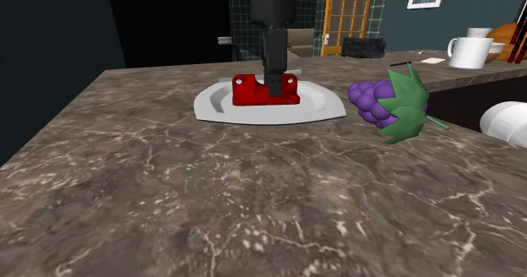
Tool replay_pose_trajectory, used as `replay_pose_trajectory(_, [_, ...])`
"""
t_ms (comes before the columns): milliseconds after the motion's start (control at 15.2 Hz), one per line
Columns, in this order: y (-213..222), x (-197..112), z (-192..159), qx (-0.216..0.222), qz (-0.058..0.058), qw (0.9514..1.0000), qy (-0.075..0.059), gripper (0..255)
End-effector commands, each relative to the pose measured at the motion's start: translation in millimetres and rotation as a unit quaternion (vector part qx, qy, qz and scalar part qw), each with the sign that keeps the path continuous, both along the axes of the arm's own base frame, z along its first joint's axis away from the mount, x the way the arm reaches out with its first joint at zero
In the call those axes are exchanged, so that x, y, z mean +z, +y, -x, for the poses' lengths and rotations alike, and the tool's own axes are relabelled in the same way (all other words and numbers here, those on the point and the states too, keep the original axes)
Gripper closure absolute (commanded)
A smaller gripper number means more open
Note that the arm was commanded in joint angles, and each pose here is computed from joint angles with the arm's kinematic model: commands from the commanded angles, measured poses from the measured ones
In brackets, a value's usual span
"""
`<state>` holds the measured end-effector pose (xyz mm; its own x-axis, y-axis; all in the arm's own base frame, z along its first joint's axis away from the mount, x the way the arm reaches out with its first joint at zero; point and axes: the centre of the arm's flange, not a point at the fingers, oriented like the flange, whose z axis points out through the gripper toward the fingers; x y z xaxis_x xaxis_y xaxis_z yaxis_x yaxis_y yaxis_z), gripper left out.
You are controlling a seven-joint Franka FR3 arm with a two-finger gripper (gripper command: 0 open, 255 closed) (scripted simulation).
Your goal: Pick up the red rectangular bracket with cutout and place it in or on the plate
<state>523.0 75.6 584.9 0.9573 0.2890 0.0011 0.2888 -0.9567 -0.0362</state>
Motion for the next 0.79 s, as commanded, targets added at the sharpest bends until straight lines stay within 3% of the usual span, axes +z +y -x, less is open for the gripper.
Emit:
replay_pose_trajectory(0, [0.0,0.0,0.0,0.000,0.000,1.0000,0.000,0])
replay_pose_trajectory(264, [-1.7,50.0,-0.5,0.000,0.000,1.0000,0.000,0])
replay_pose_trajectory(726, [-1.7,50.0,-0.5,0.000,0.000,1.0000,0.000,0])
